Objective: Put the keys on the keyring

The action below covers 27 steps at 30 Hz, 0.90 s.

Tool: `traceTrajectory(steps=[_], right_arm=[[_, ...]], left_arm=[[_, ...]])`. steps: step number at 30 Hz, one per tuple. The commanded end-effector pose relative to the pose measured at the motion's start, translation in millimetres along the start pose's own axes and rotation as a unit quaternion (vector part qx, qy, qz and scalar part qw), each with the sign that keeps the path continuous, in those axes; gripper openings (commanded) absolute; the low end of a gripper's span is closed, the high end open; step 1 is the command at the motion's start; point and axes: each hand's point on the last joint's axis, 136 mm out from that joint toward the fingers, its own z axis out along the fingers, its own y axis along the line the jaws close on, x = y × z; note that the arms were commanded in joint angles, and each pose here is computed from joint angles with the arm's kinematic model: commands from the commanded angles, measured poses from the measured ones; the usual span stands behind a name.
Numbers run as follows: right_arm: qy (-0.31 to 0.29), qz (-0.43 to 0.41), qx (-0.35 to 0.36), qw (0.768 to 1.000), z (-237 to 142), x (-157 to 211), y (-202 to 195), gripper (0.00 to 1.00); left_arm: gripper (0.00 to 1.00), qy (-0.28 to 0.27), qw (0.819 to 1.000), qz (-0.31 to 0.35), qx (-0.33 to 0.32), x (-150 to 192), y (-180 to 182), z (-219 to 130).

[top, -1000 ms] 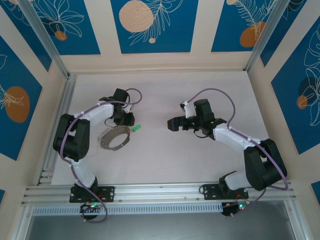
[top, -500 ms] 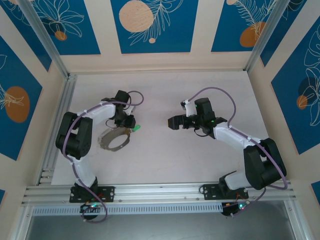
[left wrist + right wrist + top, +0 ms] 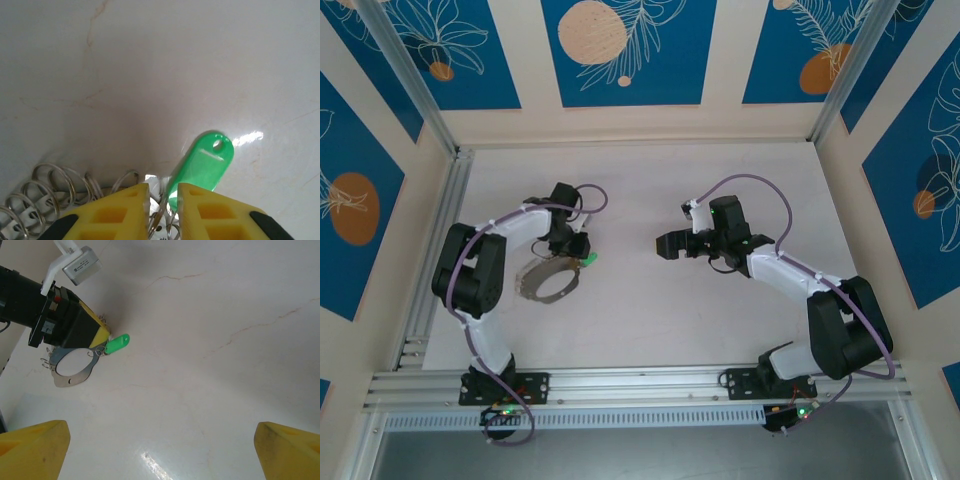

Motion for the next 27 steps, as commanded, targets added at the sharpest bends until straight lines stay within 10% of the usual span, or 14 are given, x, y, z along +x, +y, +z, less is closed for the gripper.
traceTrajectory(steps=[1, 27], right_arm=[[-0.016, -0.017, -0.018, 1.0, -7, -15, 11, 0.95], [-0.034, -0.028, -0.014, 0.999, -21, -18, 16, 0.95]], left_arm=[[0.2, 0.015, 1.0, 0.014, 0.008, 16, -7, -9], [0.09, 0.006, 1.0, 0.017, -0.013, 15, 1, -3]])
